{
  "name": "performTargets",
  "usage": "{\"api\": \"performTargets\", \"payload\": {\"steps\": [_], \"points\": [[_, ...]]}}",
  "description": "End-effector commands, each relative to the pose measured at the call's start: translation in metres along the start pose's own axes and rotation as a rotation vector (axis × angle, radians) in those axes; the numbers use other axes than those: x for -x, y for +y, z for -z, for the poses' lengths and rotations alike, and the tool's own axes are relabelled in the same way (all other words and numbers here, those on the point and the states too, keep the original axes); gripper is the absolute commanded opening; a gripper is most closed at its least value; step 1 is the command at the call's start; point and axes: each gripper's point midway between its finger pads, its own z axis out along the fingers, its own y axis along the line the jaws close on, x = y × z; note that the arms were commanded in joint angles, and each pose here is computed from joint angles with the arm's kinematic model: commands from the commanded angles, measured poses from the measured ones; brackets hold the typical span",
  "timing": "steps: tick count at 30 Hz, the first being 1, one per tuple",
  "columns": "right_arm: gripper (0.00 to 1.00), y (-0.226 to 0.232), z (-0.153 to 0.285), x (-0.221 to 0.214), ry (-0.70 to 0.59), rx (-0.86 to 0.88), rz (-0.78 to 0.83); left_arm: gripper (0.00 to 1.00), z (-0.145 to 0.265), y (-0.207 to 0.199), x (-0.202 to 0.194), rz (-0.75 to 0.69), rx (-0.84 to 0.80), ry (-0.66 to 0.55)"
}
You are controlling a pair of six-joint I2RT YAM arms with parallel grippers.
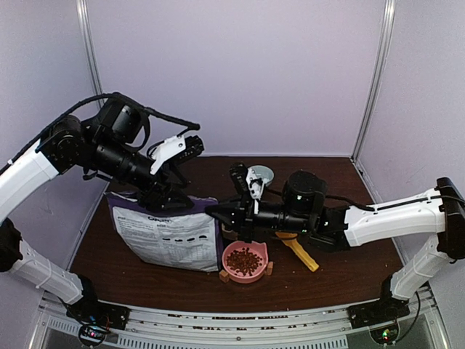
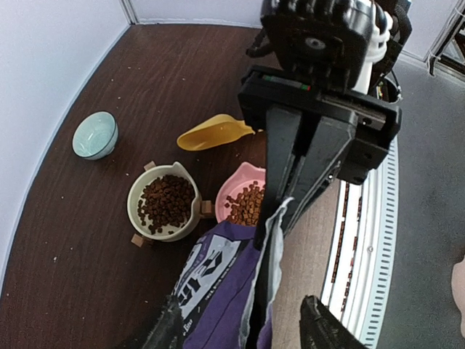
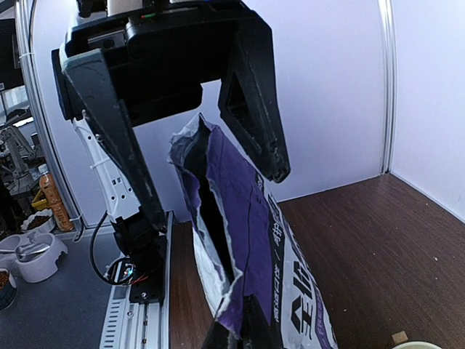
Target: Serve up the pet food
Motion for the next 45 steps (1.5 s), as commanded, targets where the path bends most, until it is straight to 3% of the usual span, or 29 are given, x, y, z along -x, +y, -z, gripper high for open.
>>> {"api": "performTargets", "payload": {"steps": [1,4,8,13,17,22,31,38,42,45], "points": [[0.0,0.008,0.015,0.049,-0.157,0.028,0.004,0.53,0.001,0.0,0.003,-0.046,0.003,0.009],[0.0,0.007,0.016,0.049,-0.161,0.028,-0.005,0.44,-0.007,-0.005,-0.003,-0.043,-0.032,0.039],[0.0,0.006,0.017,0.049,-0.165,0.026,-0.011,0.39,-0.009,-0.009,-0.007,-0.044,-0.052,0.057],[0.0,0.006,0.018,0.05,-0.167,0.024,-0.013,0.21,-0.013,-0.011,-0.014,-0.037,-0.065,0.09],[0.0,0.006,0.018,0.05,-0.166,0.021,-0.01,0.0,-0.012,-0.016,-0.013,-0.036,-0.091,0.089],[0.01,0.01,0.016,0.048,-0.142,0.041,0.007,0.0,0.001,-0.018,-0.002,-0.035,-0.088,0.03],[0.16,0.016,0.005,0.043,-0.119,0.101,-0.015,0.0,0.004,-0.017,0.005,-0.03,-0.074,-0.004],[0.11,0.018,-0.001,0.039,-0.108,0.124,-0.025,0.0,0.004,-0.014,0.004,-0.026,-0.06,0.003],[0.2,0.018,-0.002,0.032,-0.089,0.124,-0.027,0.0,0.005,-0.014,0.005,-0.026,-0.056,-0.002],[0.2,0.015,-0.003,0.024,-0.076,0.115,-0.033,0.0,0.007,-0.014,0.004,-0.026,-0.053,-0.004]]}}
